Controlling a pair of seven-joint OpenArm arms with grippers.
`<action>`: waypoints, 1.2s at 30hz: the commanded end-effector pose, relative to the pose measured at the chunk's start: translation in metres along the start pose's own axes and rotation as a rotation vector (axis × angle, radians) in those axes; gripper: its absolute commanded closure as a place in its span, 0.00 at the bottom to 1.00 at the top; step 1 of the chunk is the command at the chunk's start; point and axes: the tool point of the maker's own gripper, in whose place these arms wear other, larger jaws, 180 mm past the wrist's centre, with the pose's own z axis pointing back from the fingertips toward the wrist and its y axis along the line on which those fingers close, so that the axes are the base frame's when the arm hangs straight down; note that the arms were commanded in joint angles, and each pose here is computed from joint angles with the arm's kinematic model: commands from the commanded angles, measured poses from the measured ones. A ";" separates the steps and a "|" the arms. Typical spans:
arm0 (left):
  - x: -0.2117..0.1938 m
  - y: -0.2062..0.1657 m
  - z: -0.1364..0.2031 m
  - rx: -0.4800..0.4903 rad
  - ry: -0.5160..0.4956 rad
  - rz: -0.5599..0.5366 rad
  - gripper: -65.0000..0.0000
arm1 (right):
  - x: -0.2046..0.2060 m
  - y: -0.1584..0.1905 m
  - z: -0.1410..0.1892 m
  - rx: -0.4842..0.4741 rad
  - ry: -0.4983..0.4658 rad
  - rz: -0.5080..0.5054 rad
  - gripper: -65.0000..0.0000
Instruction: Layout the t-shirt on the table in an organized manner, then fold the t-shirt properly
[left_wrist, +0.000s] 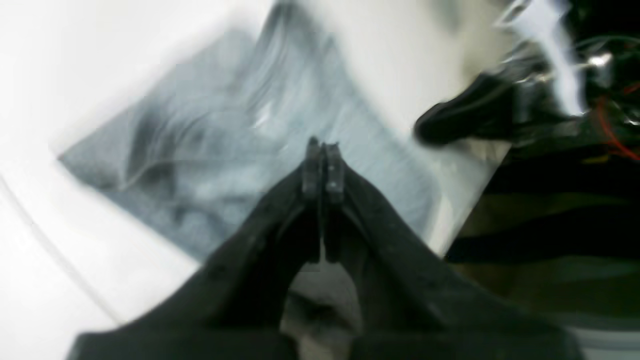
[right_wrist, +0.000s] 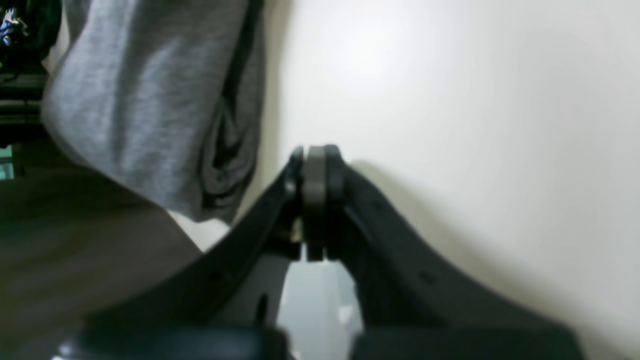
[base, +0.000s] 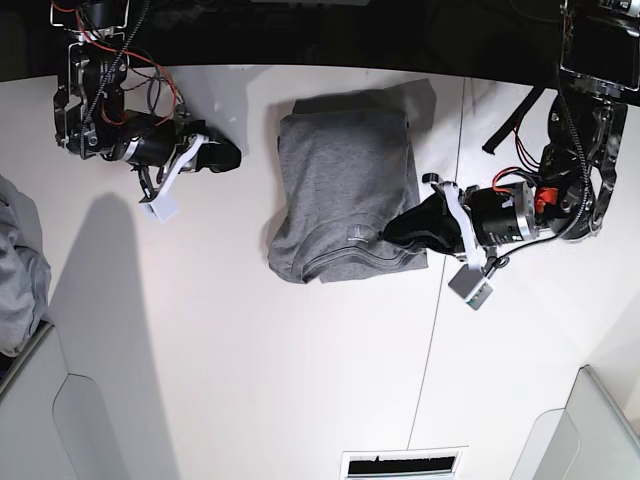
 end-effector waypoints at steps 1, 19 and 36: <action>0.007 -0.005 0.007 -0.017 -0.012 -0.026 1.00 | 0.015 0.005 0.005 0.014 -0.034 0.028 1.00; -0.124 -0.067 0.086 0.051 0.160 0.167 1.00 | -0.069 -0.024 0.066 -0.076 0.143 0.037 1.00; -0.358 -0.136 0.093 -0.016 0.779 0.098 1.00 | -0.272 0.023 0.075 -0.016 0.621 0.053 1.00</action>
